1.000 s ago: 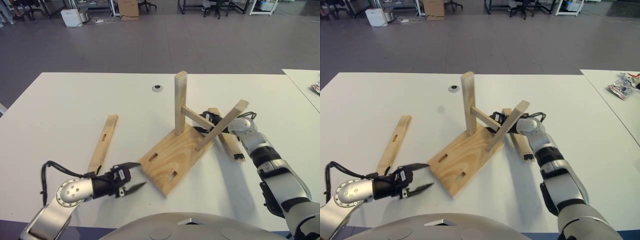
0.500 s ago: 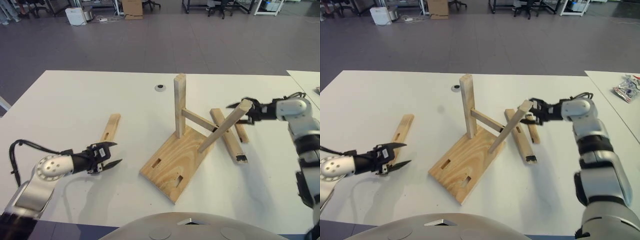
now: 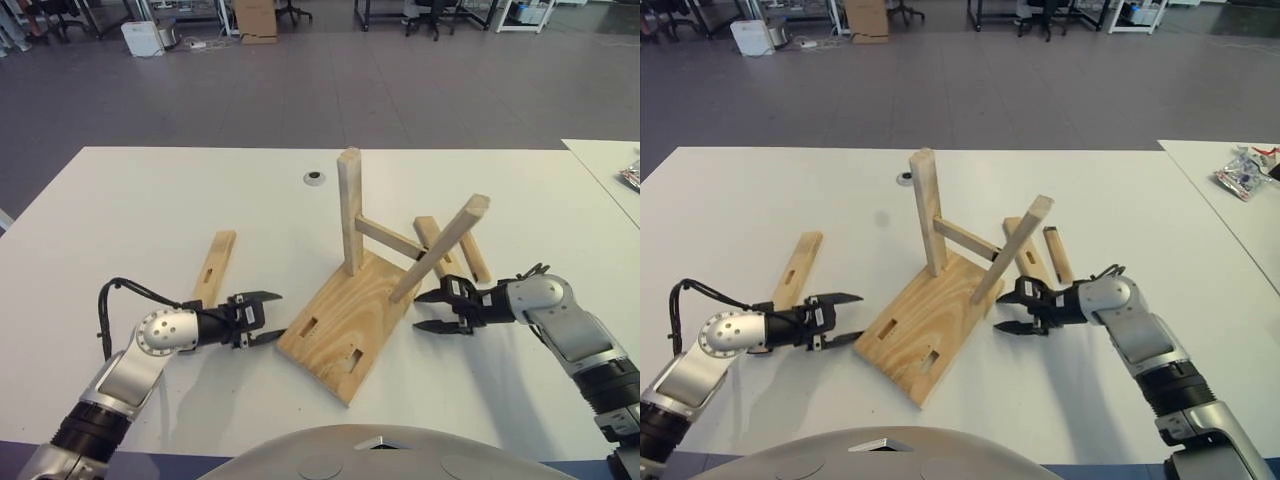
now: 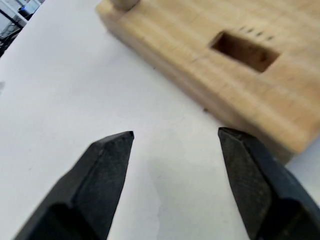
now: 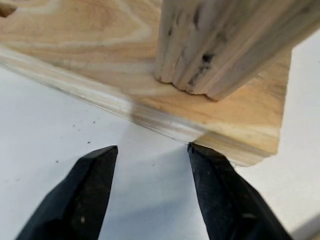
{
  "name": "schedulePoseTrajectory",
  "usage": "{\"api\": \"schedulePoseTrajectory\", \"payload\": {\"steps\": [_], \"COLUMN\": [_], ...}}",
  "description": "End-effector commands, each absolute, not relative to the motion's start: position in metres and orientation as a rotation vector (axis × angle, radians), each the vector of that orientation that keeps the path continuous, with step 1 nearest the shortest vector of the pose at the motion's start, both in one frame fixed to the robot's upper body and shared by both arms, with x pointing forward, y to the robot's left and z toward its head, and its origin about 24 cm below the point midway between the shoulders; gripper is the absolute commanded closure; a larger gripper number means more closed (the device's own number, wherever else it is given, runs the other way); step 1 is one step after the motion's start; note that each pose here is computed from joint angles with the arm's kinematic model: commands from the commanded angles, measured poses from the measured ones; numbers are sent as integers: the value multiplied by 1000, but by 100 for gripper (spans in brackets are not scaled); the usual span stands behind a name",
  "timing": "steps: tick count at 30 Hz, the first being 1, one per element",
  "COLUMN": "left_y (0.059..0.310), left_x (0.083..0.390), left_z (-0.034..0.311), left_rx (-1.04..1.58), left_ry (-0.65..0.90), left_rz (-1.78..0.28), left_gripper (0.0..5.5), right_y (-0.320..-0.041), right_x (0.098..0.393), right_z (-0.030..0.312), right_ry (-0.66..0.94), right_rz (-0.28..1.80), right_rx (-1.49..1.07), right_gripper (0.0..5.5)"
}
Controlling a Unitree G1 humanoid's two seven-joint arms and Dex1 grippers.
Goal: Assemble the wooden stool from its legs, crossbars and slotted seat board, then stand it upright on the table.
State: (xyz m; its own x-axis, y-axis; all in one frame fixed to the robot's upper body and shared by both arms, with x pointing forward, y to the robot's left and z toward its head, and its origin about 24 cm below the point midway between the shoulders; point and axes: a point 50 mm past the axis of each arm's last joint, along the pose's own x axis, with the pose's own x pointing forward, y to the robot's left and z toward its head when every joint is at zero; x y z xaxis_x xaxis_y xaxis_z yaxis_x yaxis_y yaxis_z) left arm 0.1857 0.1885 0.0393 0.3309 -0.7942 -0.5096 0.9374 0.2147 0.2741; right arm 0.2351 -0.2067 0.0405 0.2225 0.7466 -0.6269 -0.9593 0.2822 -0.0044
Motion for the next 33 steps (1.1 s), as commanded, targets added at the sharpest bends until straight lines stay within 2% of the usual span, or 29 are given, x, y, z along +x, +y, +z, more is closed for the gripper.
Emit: {"api": "schedulePoseTrajectory", "payload": {"steps": [1, 3, 5, 10, 14, 17, 22, 26, 30, 33], "left_y": [177, 177, 178, 208, 223, 217, 213, 211, 205, 201], "left_x": [177, 177, 180, 176, 170, 169, 172, 172, 172, 168], "left_z": [44, 44, 43, 44, 46, 47, 50, 52, 53, 59], "left_rx": [528, 527, 546, 549, 538, 502, 441, 428, 300, 170], "left_ry": [253, 250, 248, 279, 280, 258, 235, 227, 199, 161], "left_rz": [-1246, -1223, -1196, -1035, -931, -866, -788, -765, -671, -612], "left_gripper": [236, 236, 236, 236, 236, 236, 236, 236, 236, 236], "right_y": [-182, -177, -183, -228, -272, -288, -277, -278, -287, -287], "right_x": [259, 278, 288, 322, 329, 320, 295, 273, 247, 239], "right_z": [24, 24, 29, 77, 85, 67, 39, 25, 6, 1], "right_ry": [545, 492, 465, 315, 293, 392, 544, 655, 751, 763], "right_rz": [1106, 994, 922, 581, 265, 171, 238, 235, 184, 169], "right_rx": [-425, -428, -430, -296, -199, -155, -38, -39, -63, -62], "right_gripper": [287, 287, 287, 287, 287, 287, 287, 287, 373, 418]}}
